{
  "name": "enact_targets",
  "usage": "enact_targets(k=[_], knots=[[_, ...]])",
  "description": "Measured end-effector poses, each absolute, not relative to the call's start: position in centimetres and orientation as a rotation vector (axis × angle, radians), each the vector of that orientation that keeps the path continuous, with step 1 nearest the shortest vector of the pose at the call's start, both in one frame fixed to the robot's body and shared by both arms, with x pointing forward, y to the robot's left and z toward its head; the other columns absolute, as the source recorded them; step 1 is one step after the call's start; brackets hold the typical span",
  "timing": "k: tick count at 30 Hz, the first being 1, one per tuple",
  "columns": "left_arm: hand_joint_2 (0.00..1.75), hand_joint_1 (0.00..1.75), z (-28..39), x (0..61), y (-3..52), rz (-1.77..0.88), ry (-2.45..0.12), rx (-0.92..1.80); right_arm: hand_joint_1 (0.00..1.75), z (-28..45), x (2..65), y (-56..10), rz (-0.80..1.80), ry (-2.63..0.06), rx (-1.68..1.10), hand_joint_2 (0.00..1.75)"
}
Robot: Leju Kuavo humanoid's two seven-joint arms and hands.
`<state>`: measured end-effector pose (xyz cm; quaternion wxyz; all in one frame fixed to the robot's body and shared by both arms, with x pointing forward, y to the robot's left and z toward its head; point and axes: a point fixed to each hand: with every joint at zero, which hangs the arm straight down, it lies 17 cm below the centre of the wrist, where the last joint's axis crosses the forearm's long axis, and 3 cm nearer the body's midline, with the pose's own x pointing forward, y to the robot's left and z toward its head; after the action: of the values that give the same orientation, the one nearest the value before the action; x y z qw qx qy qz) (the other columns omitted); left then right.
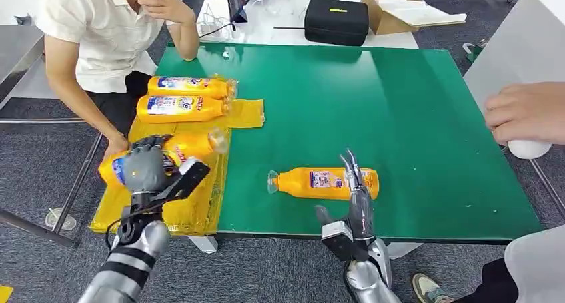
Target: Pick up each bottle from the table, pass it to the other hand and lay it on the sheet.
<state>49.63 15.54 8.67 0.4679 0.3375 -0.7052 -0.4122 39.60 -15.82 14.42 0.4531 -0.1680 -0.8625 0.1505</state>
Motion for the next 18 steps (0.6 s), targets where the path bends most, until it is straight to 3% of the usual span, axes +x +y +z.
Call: enact_targets(k=[5,6,8,9,10,16,17,18], knots=[[1.75,1.75,3.2,50.8,15.4,-1.223,-1.507,0.677,0.0,14.3,39.7,-15.8,0.315,-2.116,-0.353,0.0],[1.75,1.62,2.4,50.8,15.5,-1.256,-1.474,0.654,0.0,14.2,39.7,-15.8,0.306,-2.113,-0.343,0.0],[1.75,1.55,0.7,50.4,15.6,-1.339,-1.416,0.599,0.0,14.1,39.7,-15.9,0.289,-2.107,-0.321,0.0],[1.75,1.4,-0.2,50.1,15.8,-1.371,-1.387,0.57,0.0,14.1,39.6,-15.9,0.288,-2.105,-0.314,0.0],[1.75,1.47,-1.0,49.8,16.0,-1.4,-1.359,0.542,0.0,14.0,39.6,-15.8,0.286,-2.104,-0.307,0.0],[1.75,1.41,-2.4,49.6,17.1,-1.498,-1.27,0.465,0.0,14.0,39.4,-15.0,0.302,-2.109,-0.269,0.0],[1.75,0.94,-2.5,49.6,17.3,-1.505,-1.263,0.463,0.0,14.0,39.3,-14.9,0.306,-2.11,-0.266,0.0],[1.75,0.73,-2.5,49.6,17.4,-1.51,-1.259,0.463,0.0,14.0,39.3,-14.8,0.309,-2.11,-0.264,0.0]])
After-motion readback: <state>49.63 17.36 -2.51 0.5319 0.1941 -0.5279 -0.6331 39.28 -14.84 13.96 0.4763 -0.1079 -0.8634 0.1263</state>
